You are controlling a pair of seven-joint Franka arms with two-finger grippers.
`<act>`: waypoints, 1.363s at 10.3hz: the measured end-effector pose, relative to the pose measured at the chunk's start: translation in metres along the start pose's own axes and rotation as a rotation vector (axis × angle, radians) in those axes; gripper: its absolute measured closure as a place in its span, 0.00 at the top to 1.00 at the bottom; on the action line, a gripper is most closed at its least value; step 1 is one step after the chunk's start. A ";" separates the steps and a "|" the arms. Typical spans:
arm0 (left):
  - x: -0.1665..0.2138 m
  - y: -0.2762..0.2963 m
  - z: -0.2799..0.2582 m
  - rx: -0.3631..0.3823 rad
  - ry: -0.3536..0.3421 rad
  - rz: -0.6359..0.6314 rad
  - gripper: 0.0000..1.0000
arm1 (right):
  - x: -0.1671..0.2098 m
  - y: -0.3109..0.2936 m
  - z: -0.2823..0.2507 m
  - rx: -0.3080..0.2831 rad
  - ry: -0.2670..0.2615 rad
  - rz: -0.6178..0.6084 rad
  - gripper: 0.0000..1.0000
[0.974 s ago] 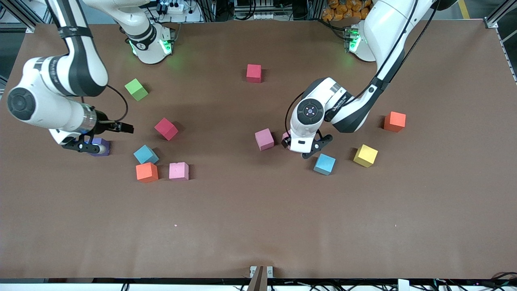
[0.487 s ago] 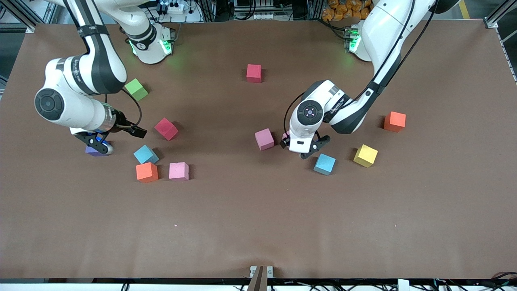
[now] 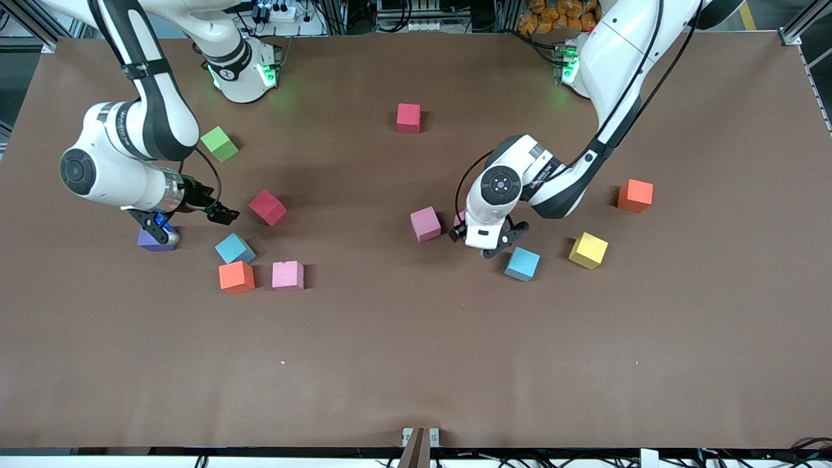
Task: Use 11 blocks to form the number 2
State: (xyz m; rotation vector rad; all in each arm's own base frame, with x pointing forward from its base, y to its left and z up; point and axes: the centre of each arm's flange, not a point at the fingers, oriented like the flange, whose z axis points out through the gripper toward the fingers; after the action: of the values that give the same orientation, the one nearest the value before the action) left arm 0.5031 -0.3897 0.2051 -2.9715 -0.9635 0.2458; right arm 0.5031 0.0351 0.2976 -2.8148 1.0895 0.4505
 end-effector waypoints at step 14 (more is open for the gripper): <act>-0.104 -0.016 -0.110 -0.005 -0.078 -0.582 0.56 | -0.005 -0.015 0.042 -0.009 0.024 -0.015 1.00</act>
State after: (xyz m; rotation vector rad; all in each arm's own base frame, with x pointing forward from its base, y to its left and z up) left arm 0.4272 -0.4324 0.3295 -2.5455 -1.7669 0.3420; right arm 0.4994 0.0568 0.2585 -2.8412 1.0724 0.4225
